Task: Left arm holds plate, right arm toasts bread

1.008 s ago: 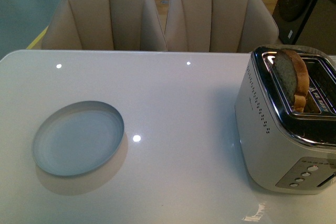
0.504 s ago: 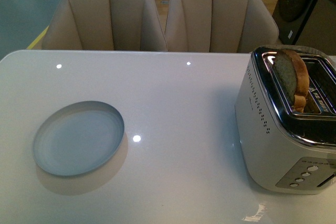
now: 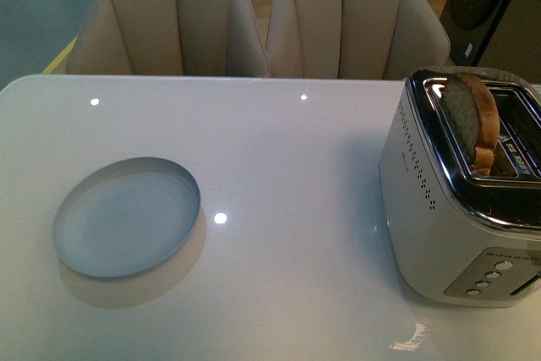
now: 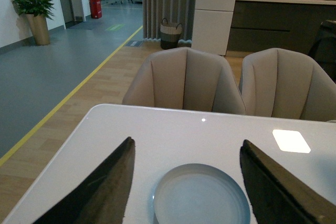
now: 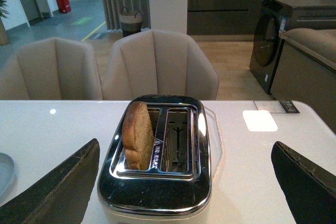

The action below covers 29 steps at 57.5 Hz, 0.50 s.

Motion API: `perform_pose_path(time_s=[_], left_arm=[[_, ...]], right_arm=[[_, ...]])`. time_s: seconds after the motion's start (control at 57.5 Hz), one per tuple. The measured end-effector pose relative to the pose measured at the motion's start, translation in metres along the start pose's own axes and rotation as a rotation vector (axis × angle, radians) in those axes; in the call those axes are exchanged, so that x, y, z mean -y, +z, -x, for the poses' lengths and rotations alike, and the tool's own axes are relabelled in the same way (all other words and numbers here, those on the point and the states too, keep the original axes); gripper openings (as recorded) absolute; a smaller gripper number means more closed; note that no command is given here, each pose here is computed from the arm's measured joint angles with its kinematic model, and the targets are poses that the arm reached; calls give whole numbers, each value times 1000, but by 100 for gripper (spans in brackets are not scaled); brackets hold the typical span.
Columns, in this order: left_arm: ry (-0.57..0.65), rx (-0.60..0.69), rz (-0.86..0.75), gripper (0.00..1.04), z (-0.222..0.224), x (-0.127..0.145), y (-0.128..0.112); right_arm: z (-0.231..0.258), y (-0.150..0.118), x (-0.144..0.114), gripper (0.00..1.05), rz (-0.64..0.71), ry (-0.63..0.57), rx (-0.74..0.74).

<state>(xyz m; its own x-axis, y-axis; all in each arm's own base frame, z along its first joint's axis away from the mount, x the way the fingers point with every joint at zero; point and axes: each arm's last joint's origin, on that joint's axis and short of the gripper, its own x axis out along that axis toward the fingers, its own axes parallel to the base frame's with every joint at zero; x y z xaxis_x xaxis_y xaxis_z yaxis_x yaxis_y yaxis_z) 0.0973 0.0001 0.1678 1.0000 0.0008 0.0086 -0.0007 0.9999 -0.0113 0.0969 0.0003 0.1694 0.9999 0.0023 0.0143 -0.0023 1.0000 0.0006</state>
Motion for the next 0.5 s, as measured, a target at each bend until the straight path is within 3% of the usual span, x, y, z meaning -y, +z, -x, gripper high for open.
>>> perform_pose_path(time_s=[0.174,0.504], left_arm=[[0,0,0,99,0,0,0],[0,0,-2,98,0,0,0]], right_arm=[[0,0,0,96,0,0,0],[0,0,0,96,0,0,0]])
